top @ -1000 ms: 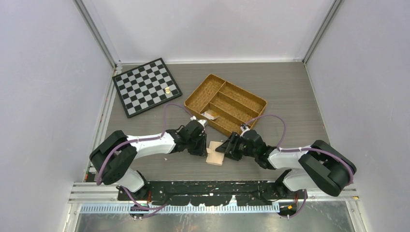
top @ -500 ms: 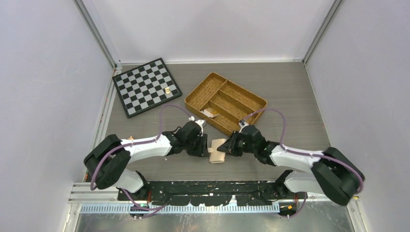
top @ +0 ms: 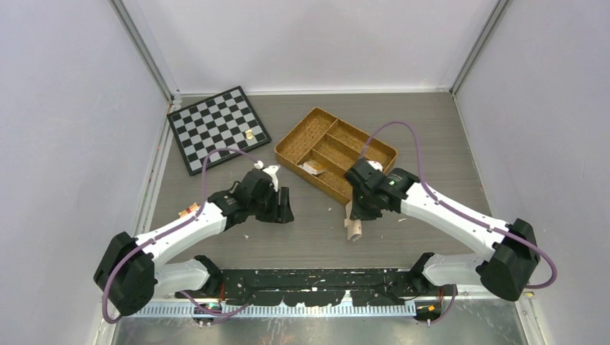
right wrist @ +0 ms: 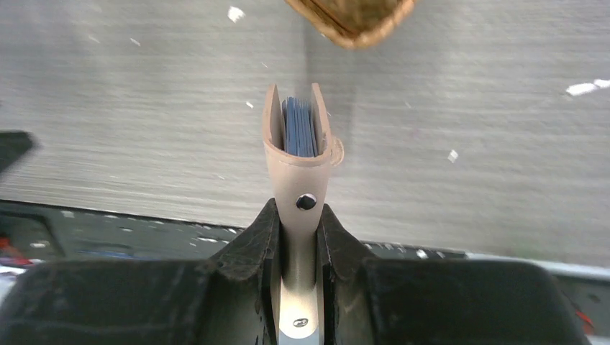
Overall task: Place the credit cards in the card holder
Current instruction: Close the card holder at the center of the board.
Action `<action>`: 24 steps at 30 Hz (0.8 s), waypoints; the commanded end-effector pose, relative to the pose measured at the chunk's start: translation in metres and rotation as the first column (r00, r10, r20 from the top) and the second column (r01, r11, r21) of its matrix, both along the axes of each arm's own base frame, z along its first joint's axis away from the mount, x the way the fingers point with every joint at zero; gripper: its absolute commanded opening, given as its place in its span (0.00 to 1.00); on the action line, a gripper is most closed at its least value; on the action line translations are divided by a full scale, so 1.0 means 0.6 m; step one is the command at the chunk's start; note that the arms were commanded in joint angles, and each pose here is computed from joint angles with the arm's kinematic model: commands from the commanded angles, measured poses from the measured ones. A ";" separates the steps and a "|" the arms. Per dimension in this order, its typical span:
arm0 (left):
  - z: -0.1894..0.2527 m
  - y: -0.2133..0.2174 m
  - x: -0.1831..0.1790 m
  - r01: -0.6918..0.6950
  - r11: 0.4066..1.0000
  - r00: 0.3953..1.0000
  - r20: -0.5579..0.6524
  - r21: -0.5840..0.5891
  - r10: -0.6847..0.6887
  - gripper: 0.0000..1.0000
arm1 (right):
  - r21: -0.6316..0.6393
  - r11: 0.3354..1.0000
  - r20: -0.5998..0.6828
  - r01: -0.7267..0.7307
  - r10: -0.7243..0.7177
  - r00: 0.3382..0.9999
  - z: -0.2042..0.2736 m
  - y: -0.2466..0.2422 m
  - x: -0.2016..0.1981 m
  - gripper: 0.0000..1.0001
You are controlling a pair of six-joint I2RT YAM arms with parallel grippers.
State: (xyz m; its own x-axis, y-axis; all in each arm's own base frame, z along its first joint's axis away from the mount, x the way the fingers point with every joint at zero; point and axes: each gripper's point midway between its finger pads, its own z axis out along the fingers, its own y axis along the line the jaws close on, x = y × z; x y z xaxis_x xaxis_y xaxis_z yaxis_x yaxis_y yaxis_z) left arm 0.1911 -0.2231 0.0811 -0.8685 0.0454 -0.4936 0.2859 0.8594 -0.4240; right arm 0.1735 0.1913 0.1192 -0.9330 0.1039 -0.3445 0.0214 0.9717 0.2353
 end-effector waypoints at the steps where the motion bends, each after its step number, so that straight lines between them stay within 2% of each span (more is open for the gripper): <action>1: 0.022 0.019 0.004 0.027 1.000 0.999 0.030 -0.010 -0.027 0.60 | -0.261 0.965 -0.033 -0.011 0.002 0.999 0.013 -0.053 -0.030 0.01; 9: 0.033 0.044 0.021 -0.025 0.999 0.996 0.080 -0.023 0.027 0.60 | -0.414 0.910 0.024 0.010 0.000 1.000 -0.030 0.017 -0.013 0.01; 18: 0.015 0.065 0.013 -0.076 0.996 0.990 0.118 -0.039 0.080 0.64 | -0.420 0.908 0.067 -0.012 0.044 0.997 -0.093 0.138 0.017 0.02; 22: 0.001 0.069 0.006 -0.089 0.995 0.989 0.111 -0.049 0.094 0.64 | -0.342 0.939 0.047 -0.033 0.052 0.998 -0.121 0.193 0.019 0.15; 24: -0.007 0.074 -0.001 -0.095 0.995 0.990 0.102 -0.043 0.099 0.64 | -0.296 0.954 0.062 -0.043 0.064 0.996 -0.113 0.219 0.023 0.26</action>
